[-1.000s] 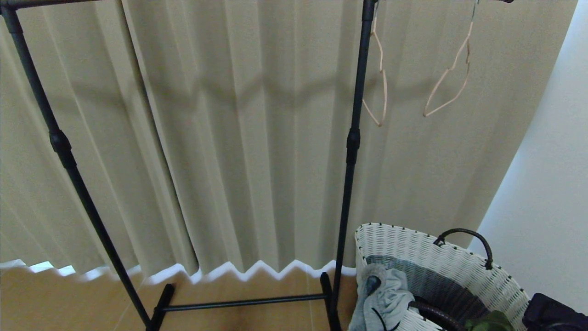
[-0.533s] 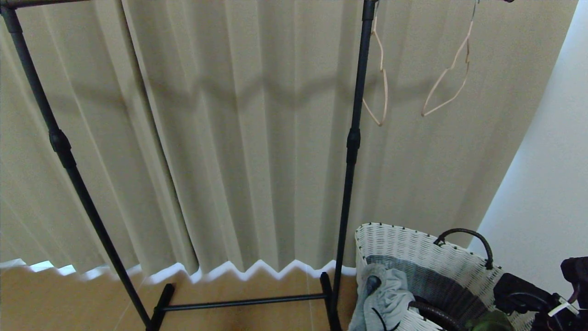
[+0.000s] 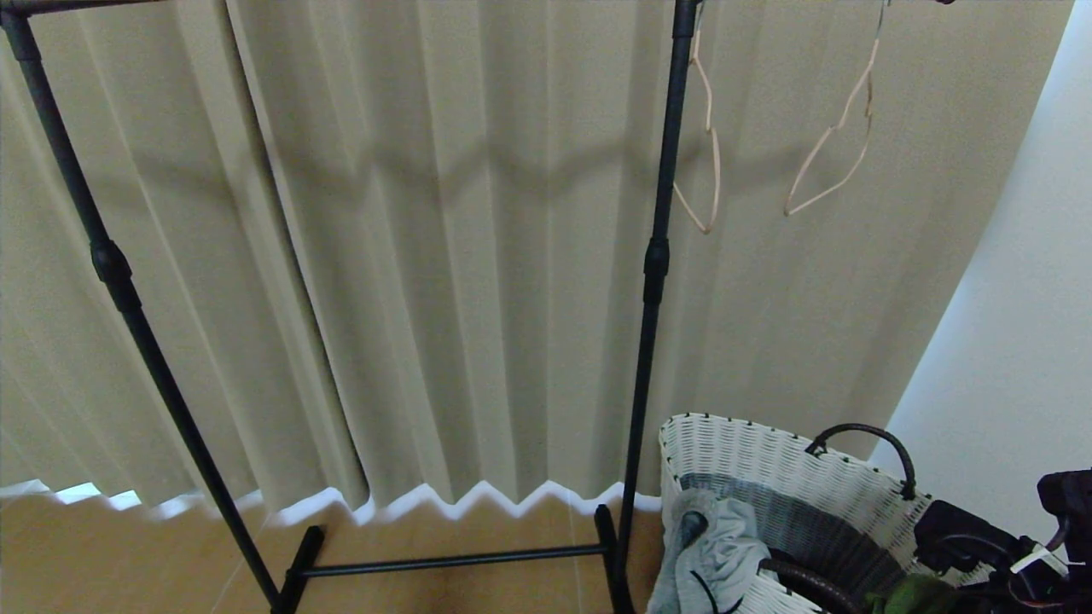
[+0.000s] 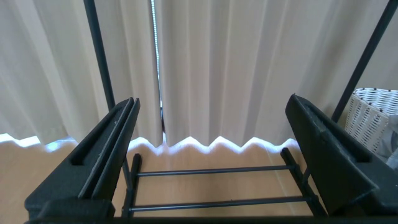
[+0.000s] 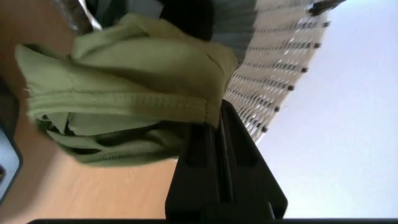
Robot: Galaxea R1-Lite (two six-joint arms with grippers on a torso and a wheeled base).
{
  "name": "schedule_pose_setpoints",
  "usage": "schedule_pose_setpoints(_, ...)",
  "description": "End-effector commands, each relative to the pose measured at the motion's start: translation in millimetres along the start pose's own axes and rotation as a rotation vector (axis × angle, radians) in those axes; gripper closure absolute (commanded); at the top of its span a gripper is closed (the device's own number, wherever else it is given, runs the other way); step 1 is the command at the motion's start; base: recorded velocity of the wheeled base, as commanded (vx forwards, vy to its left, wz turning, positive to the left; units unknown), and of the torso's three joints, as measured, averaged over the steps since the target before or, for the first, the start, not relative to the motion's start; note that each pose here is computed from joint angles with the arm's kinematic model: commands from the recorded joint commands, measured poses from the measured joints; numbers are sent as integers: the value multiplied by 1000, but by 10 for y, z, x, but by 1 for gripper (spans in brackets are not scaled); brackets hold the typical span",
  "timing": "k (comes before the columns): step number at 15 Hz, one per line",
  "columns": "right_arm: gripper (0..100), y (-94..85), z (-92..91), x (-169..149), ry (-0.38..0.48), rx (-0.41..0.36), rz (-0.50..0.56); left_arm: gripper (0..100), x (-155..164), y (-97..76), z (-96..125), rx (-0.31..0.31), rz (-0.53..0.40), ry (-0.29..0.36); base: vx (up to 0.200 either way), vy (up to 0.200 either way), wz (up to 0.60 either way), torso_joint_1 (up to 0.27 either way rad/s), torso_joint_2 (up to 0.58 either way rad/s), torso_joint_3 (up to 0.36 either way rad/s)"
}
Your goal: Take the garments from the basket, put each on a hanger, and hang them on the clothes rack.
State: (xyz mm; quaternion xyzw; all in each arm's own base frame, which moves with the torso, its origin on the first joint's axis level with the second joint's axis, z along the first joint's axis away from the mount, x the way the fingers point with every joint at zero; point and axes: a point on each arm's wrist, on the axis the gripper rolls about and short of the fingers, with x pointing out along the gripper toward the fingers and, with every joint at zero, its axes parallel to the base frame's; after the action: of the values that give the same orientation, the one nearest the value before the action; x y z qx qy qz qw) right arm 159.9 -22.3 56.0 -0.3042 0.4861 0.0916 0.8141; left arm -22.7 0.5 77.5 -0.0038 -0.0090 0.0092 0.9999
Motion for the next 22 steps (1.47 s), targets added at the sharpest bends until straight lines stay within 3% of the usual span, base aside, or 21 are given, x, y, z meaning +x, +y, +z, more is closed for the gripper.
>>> schedule_pose_setpoints(1,100,-3,-14,-167,-74,15,-56,0,0,0,0,0,0,-1,0,0,0,0,0,0)
schedule_pose_setpoints(3,100,21,-67,-395,-162,37,-132,0,0,0,0,0,1,-1,0,0,0,0,0,0)
schedule_pose_setpoints(5,100,60,-139,-725,-336,86,-240,0,0,0,0,0,0,-1,0,0,0,0,0,0)
schedule_pose_setpoints(7,100,63,-151,-850,-418,126,-270,0,0,0,0,0,1,-1,0,0,0,0,0,0)
schedule_pose_setpoints(8,100,57,-155,-1000,-515,174,-303,0,0,0,0,-2,3,-1,0,0,0,0,0,0)
schedule_pose_setpoints(10,100,55,-160,-1111,-589,224,-320,0,0,1,0,-2,1,-1,0,0,0,0,0,0)
schedule_pose_setpoints(14,100,81,-188,-1202,-654,237,-333,0,0,2,2,0,8,-2,-200,0,0,4,4,0)
schedule_pose_setpoints(22,100,94,-197,-1195,-654,236,-328,0,0,2,2,0,8,-2,-175,0,0,1,3,3)
